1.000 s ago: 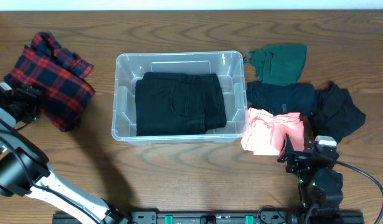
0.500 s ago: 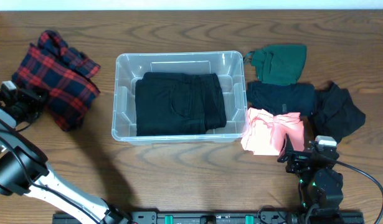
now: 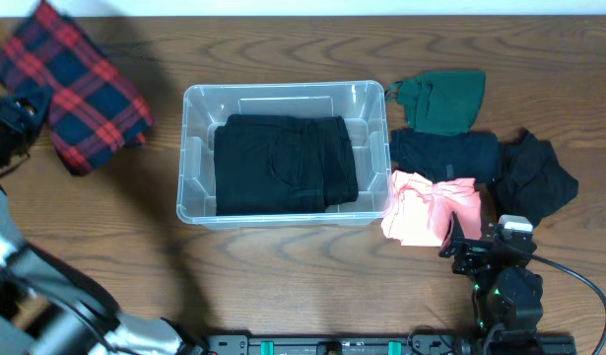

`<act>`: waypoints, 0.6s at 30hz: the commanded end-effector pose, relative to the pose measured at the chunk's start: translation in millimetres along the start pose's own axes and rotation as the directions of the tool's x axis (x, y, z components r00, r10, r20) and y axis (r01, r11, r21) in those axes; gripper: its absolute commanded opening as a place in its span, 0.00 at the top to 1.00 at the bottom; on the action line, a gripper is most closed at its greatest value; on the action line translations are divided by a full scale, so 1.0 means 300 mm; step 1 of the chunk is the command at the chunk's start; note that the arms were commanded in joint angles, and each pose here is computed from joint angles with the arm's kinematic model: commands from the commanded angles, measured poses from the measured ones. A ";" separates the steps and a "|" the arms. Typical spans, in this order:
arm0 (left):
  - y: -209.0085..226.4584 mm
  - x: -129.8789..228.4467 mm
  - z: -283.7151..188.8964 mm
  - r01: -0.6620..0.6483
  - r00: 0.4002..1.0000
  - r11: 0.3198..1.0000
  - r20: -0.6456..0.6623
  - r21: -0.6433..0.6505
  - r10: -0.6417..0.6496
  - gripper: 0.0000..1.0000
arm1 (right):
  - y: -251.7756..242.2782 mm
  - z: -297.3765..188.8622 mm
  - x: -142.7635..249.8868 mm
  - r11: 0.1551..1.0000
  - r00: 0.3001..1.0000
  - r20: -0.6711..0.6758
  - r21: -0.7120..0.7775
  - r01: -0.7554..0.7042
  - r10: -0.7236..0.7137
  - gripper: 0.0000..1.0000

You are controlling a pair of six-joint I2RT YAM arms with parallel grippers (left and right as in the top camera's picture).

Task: Pack container
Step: 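Lift the plaid shirt and carry it over the bin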

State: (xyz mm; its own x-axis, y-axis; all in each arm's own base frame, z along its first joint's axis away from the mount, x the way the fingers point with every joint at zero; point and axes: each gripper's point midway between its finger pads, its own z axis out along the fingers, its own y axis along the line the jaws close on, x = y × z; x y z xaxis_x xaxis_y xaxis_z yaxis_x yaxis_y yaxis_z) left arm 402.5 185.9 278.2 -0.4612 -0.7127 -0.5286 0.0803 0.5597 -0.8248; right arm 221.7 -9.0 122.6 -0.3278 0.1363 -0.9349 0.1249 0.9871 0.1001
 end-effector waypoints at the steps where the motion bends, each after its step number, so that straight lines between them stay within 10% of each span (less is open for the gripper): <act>1: -0.308 0.052 -0.011 -0.123 0.990 0.978 -0.051 0.170 0.133 0.94 | -0.004 0.000 0.000 1.000 1.000 0.003 0.005 -0.005 0.005 0.01; 18: -0.974 0.770 0.283 -0.176 0.797 0.790 -0.387 0.587 0.465 0.94 | -0.004 0.000 0.000 1.000 1.000 0.003 0.005 -0.005 0.005 0.01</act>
State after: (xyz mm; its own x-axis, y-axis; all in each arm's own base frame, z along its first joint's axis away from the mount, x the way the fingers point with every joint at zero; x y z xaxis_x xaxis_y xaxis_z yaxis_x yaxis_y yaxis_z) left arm 346.4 -150.0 388.5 -0.6741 -0.1924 -0.7131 0.6410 0.3273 -0.6943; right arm 221.7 -9.0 122.7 -0.3274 0.1363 -0.9350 0.1248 0.9871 0.1002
